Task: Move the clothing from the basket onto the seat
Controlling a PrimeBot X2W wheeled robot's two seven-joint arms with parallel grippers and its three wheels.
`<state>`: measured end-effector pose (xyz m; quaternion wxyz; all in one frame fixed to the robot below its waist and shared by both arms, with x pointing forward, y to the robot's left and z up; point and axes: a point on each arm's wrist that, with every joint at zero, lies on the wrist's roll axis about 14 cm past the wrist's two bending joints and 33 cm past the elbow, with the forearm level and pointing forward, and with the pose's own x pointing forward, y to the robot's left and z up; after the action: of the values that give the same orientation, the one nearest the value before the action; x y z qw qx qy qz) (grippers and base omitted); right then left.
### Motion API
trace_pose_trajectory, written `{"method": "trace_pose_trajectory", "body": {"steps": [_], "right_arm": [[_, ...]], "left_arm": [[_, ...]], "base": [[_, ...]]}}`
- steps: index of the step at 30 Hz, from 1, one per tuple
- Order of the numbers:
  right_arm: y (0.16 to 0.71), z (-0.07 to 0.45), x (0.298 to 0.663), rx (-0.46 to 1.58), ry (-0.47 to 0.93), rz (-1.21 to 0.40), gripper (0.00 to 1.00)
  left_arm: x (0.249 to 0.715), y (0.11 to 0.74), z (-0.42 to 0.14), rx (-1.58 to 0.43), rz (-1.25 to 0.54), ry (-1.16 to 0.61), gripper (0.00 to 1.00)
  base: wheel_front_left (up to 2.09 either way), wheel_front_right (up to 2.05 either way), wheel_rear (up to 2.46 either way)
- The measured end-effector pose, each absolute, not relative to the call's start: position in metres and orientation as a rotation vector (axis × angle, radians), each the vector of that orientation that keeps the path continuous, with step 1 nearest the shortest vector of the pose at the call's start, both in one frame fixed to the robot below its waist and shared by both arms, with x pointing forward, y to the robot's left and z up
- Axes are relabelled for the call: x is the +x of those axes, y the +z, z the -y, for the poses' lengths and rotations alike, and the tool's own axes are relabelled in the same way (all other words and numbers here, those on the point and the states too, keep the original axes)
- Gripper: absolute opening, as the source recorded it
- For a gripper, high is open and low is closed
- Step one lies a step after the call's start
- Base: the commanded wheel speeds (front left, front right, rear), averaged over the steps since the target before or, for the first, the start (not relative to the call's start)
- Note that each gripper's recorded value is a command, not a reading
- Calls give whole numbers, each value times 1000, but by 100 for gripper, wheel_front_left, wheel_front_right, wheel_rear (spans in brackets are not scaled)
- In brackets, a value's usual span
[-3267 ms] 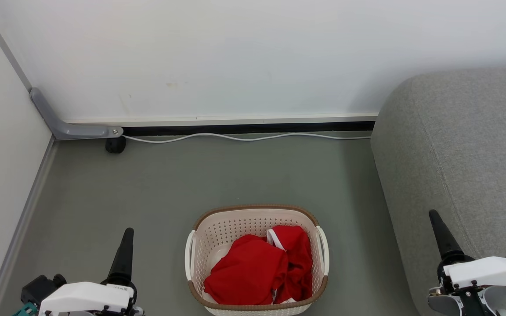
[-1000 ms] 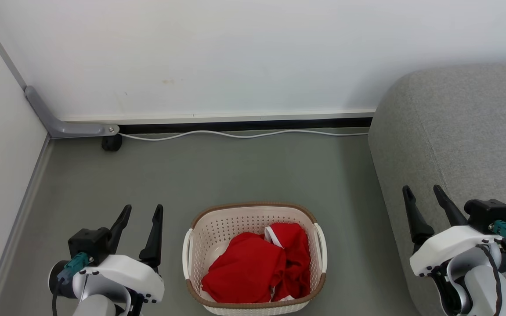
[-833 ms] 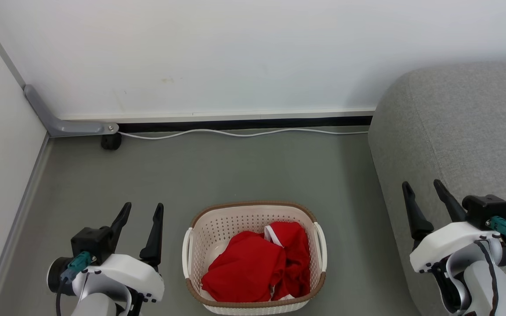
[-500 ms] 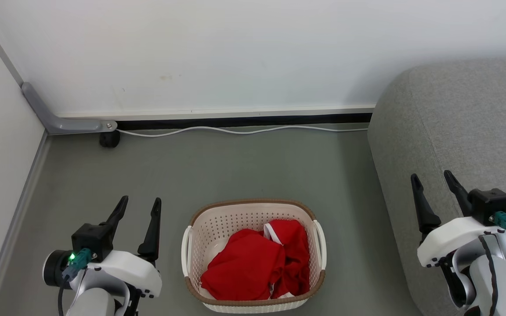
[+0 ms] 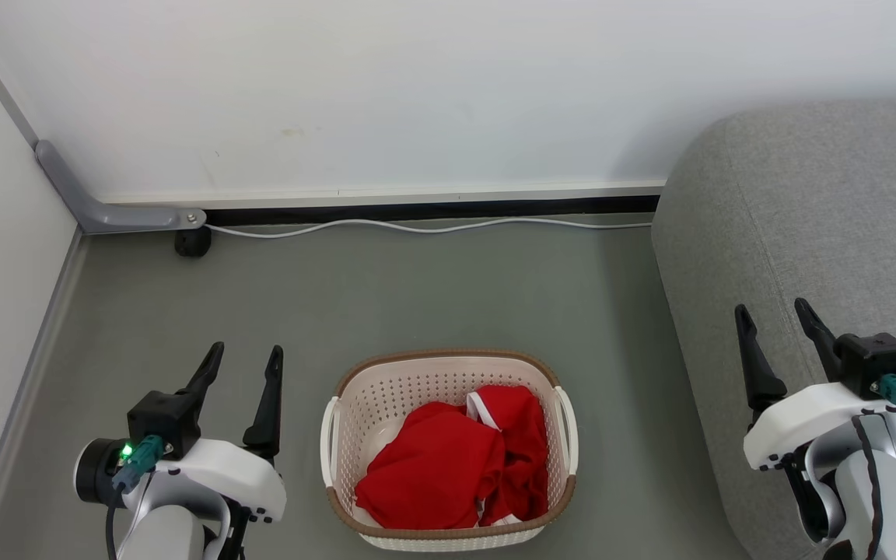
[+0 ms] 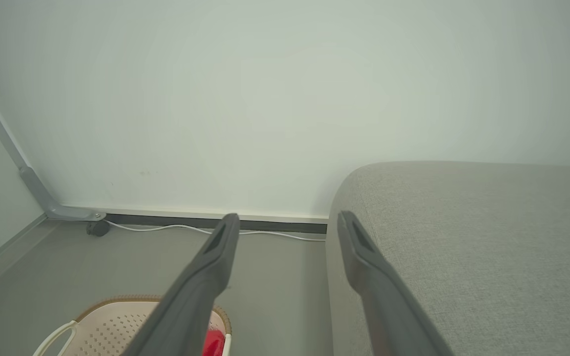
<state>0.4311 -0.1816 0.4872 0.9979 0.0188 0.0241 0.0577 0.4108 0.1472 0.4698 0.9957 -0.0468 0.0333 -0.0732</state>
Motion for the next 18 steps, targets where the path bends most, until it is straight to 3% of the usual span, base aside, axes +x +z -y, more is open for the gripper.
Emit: {"method": "trace_pose_trajectory", "body": {"steps": [18], "right_arm": [[496, 180, 465, 49, 116, 2, 100]], "left_arm": [[434, 449, -129, -116, -115, -191, 100]], "base": [[0, 0, 0]]}}
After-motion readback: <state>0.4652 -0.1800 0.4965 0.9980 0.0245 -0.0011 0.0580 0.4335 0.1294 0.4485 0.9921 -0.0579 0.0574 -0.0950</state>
